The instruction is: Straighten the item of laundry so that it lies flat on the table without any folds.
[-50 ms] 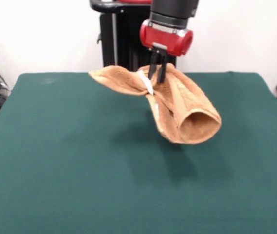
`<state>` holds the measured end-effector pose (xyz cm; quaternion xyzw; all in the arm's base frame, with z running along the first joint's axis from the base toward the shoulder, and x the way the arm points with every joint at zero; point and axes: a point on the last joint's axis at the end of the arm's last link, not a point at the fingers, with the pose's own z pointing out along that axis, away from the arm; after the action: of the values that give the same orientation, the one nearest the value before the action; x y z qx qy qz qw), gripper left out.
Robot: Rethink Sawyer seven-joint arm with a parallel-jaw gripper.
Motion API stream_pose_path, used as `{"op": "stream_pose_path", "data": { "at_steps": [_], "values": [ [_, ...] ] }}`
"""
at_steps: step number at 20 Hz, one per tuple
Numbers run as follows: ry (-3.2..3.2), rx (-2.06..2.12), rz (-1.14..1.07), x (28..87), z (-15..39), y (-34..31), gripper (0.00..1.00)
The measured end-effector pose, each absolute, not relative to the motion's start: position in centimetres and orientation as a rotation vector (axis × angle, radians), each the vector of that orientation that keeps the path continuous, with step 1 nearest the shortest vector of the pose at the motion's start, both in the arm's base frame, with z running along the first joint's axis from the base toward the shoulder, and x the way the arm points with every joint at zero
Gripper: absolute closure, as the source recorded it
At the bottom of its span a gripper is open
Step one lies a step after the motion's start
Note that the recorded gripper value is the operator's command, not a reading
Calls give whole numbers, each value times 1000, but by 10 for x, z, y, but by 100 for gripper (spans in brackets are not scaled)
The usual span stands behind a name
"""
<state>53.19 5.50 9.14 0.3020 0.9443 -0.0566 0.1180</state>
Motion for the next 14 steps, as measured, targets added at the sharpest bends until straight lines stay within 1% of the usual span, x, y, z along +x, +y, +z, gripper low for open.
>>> {"op": "stream_pose_path", "data": {
  "at_steps": [8, 14],
  "values": [
    [2788, 835, -208, 531, 92, 49, 0],
    [2834, 687, -182, 540, 114, 63, 0]
  ]
}}
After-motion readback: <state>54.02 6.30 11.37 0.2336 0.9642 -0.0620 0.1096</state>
